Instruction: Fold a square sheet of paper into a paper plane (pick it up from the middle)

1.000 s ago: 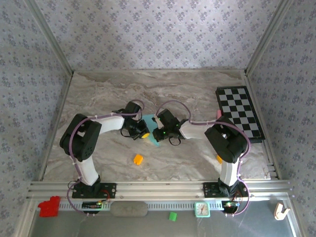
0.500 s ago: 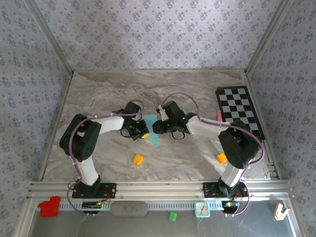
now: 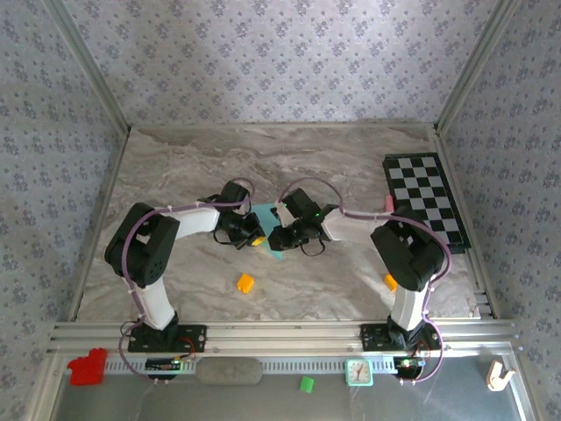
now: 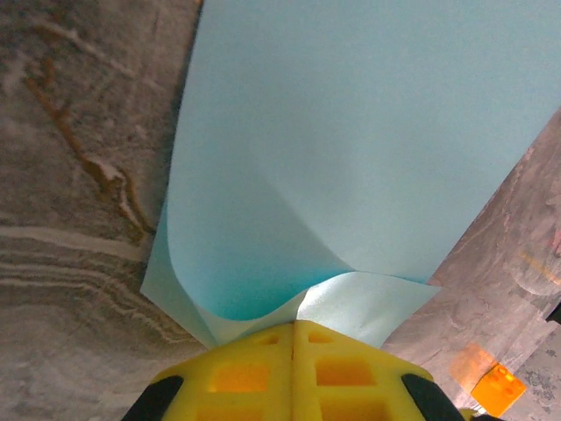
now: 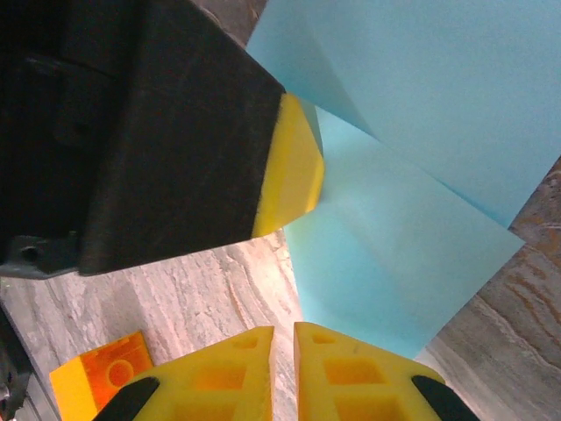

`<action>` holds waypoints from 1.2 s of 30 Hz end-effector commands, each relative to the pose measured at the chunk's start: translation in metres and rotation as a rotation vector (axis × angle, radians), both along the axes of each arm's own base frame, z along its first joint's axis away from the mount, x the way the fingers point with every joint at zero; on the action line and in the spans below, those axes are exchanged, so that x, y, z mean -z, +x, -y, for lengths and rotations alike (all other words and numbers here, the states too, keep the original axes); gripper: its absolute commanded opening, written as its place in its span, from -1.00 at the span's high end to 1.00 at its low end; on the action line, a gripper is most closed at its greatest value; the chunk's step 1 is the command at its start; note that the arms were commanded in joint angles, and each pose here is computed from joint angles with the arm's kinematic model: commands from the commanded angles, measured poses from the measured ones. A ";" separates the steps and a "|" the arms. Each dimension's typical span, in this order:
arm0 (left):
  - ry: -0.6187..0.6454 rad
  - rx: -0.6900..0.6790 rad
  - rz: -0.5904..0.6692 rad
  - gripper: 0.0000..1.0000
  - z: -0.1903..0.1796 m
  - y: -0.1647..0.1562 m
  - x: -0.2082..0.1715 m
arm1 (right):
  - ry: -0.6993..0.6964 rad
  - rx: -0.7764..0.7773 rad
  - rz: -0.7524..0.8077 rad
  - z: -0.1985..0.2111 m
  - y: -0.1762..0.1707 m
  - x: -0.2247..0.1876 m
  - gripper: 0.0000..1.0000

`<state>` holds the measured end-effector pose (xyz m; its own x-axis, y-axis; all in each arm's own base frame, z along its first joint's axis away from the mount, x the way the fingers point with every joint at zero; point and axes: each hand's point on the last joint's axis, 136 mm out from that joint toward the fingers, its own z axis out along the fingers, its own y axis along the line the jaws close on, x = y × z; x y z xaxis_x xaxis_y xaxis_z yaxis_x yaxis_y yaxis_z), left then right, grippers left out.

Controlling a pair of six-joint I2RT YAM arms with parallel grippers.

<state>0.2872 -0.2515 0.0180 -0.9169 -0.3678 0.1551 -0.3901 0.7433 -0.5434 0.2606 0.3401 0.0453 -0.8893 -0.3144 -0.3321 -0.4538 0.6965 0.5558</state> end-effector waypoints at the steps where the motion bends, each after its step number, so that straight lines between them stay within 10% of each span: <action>1: 0.105 -0.032 -0.066 0.85 -0.020 -0.015 0.025 | 0.003 -0.043 -0.034 -0.006 -0.007 0.005 0.75; 36: -0.086 0.069 0.122 0.77 0.010 0.001 -0.025 | -0.149 -0.046 -0.068 0.009 -0.011 0.037 0.84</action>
<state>0.2891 -0.2539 0.0355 -0.9364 -0.3391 0.0909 -0.3219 0.7259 -0.6079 0.2547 0.3377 0.0223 -0.8885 -0.3748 -0.2646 -0.4588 0.7243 0.5146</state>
